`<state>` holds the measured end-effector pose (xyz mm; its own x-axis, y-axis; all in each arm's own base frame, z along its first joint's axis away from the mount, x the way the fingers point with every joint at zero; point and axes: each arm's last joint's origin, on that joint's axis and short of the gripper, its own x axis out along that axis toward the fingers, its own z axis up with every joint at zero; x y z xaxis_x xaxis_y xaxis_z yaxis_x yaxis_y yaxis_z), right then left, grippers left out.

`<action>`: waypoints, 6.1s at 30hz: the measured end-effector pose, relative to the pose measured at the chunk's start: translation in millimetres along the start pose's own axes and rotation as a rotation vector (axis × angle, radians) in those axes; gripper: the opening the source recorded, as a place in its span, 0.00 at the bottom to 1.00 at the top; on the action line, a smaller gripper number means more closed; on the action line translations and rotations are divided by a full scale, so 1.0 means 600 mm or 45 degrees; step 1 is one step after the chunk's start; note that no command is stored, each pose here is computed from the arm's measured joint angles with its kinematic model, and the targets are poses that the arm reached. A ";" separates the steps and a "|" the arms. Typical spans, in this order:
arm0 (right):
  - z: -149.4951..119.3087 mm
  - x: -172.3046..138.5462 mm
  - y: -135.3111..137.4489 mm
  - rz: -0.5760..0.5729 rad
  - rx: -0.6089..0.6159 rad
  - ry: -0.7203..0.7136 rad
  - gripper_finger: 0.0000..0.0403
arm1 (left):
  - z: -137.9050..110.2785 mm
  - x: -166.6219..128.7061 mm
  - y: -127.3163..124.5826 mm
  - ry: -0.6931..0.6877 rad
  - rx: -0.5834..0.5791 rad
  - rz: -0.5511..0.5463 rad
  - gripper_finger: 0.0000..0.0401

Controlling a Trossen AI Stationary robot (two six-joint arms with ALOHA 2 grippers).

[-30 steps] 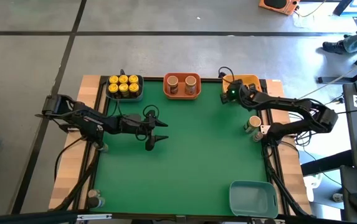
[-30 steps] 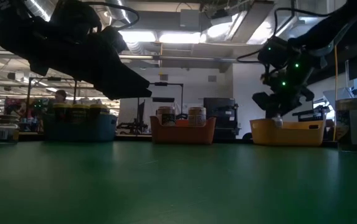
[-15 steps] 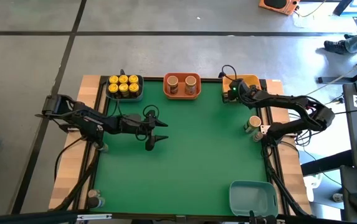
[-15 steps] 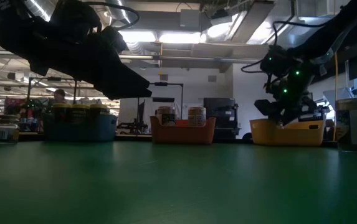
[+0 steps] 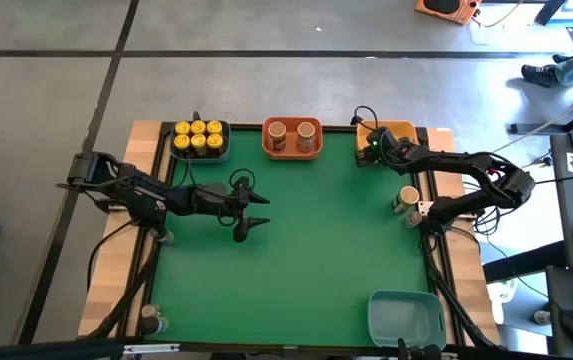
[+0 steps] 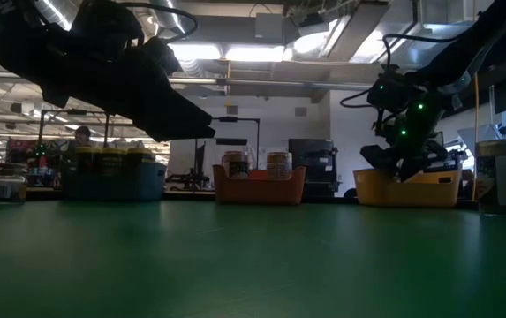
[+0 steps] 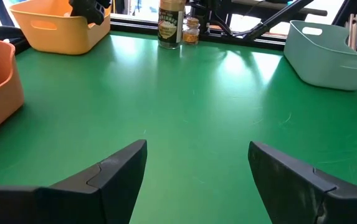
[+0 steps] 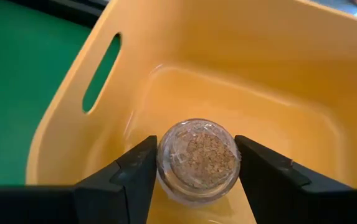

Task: Sort spices by type
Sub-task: Put the brown seasoning bottle into the yellow bin, then put the gold seasoning bottle into the orange bin

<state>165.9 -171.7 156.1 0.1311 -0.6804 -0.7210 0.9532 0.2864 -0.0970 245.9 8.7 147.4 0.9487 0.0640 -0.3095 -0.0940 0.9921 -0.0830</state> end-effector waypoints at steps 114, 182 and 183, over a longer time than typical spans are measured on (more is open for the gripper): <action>-0.072 -0.235 0.040 0.105 -0.009 0.898 0.80 | -0.008 0.000 0.001 0.065 -0.031 0.009 0.69; 0.054 -0.176 0.276 0.770 -0.707 -0.458 0.71 | -0.008 0.000 0.002 0.062 -0.066 0.026 0.69; 0.055 -0.173 0.280 0.759 -0.733 -0.489 0.71 | -0.008 0.000 0.002 0.061 -0.064 0.036 0.69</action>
<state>321.4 -75.2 237.3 0.7379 -0.4602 -0.4937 0.4291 0.8845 -0.1832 244.2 9.6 142.8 0.9302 0.0852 -0.3570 -0.1366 0.9832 -0.1211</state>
